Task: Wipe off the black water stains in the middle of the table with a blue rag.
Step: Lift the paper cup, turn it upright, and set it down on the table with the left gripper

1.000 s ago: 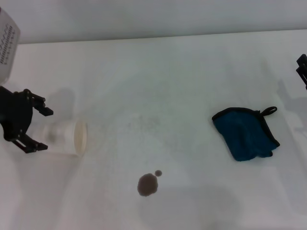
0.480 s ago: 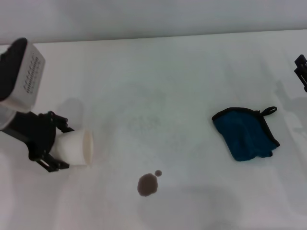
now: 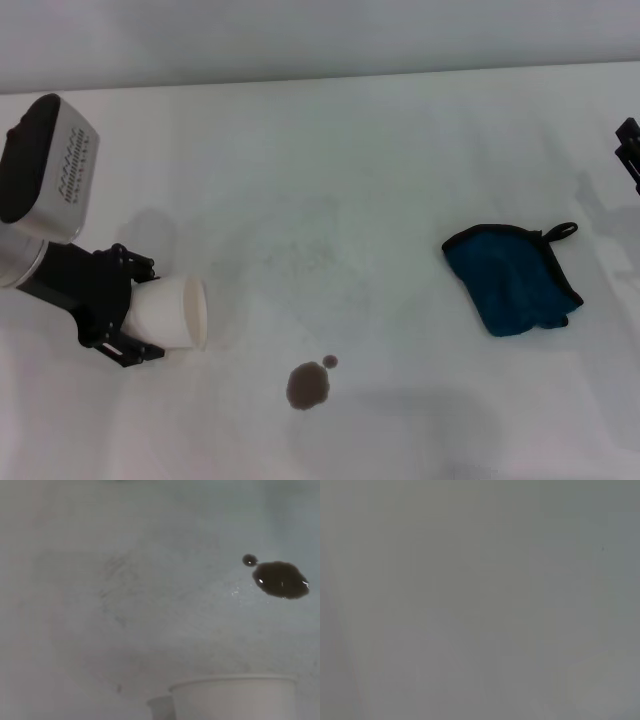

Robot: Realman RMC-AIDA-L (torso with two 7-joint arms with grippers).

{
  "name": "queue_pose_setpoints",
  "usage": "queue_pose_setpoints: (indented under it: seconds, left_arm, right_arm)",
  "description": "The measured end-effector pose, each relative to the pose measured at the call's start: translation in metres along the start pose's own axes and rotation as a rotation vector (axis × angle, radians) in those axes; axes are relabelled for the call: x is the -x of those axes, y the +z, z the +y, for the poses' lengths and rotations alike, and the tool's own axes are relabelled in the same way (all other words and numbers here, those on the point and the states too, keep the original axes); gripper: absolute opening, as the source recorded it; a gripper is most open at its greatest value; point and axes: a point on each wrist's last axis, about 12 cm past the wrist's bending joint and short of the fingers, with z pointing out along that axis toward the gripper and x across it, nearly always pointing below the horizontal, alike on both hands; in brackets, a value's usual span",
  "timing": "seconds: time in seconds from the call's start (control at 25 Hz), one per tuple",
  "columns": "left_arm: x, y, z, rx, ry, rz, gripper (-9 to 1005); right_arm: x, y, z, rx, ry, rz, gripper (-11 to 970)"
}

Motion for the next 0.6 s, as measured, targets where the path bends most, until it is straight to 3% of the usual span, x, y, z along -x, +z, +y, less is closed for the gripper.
queue_pose_setpoints:
  seconds: [0.24, 0.6]
  left_arm:
    - [0.002, 0.000, 0.001, 0.017, -0.015, -0.024, 823]
    - [0.009, -0.030, 0.012, 0.233, -0.097, -0.305, 748]
  right_arm:
    - [0.000, 0.001, -0.001, -0.002, -0.001, 0.005, 838]
    - [0.002, 0.003, -0.001, 0.009, -0.016, 0.006, 838]
